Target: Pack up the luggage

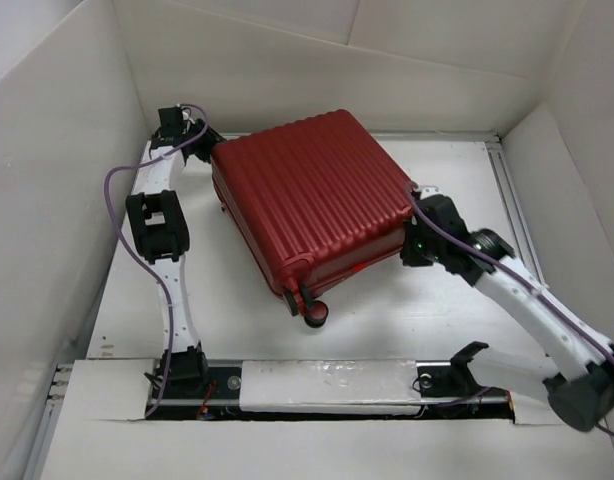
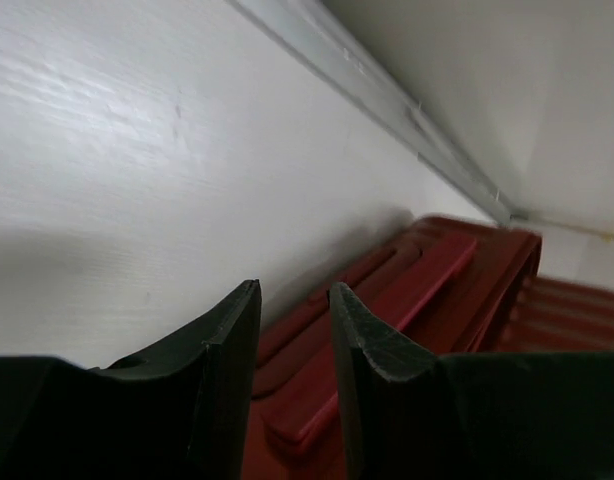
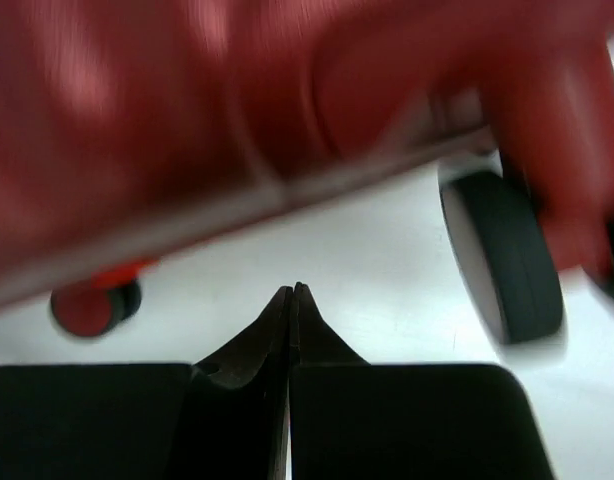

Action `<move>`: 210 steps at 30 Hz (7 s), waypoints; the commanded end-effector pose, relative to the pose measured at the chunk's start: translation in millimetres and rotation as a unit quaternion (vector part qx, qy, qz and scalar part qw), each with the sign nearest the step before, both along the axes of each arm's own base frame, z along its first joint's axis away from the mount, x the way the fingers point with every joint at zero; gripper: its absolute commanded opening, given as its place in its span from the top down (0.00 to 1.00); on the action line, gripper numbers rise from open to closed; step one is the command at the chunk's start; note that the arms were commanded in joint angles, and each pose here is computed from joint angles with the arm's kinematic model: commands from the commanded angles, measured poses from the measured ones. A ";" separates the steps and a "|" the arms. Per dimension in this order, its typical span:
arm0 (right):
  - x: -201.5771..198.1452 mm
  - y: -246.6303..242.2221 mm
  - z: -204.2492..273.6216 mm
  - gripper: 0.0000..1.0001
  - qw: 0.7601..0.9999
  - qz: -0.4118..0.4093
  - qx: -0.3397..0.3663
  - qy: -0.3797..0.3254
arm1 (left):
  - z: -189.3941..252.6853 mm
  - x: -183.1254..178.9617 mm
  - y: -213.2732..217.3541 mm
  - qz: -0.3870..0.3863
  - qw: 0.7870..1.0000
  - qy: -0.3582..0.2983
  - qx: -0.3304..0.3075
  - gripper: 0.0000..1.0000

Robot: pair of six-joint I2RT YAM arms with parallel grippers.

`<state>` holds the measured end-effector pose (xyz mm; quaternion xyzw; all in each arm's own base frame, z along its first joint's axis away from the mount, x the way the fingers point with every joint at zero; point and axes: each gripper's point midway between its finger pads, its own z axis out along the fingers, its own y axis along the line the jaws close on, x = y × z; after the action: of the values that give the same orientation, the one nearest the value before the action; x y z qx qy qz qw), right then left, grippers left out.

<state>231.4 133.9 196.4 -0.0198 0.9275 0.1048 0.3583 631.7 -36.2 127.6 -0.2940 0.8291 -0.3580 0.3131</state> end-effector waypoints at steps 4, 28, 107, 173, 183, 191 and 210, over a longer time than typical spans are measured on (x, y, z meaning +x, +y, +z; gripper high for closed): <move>115.8 49.4 51.0 1.00 0.990 0.036 0.024 -0.135 | 91.0 -55.9 -67.0 -0.109 0.987 -0.115 0.019 0.74; 226.2 121.0 197.8 0.66 0.958 0.151 0.118 -0.213 | 49.6 -396.2 -60.8 -0.068 0.994 -0.014 0.085 0.80; -73.7 146.7 -7.4 0.45 0.937 0.238 0.211 -0.147 | -22.5 -292.8 -1.1 0.043 0.990 0.011 0.133 0.50; 73.6 -3.7 14.1 0.63 0.992 -0.002 0.059 -0.114 | 205.7 -314.8 -41.6 0.109 0.954 -0.177 0.217 0.25; 50.0 2.9 16.7 0.89 0.988 0.026 0.090 -0.124 | 165.9 -165.6 -3.4 0.076 0.983 -0.108 0.128 0.62; 32.7 31.4 10.0 0.98 0.985 0.074 0.118 -0.102 | 94.4 -136.0 -18.7 0.002 0.992 -0.032 0.119 1.00; 27.6 84.1 -0.4 0.95 0.972 0.145 0.163 -0.086 | 64.8 -224.1 -113.9 -0.194 0.980 0.000 0.051 1.00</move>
<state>252.8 181.1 165.9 -0.0806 0.8915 0.2289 0.3825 464.5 -86.5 179.9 -0.1958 0.8767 -0.2953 0.3253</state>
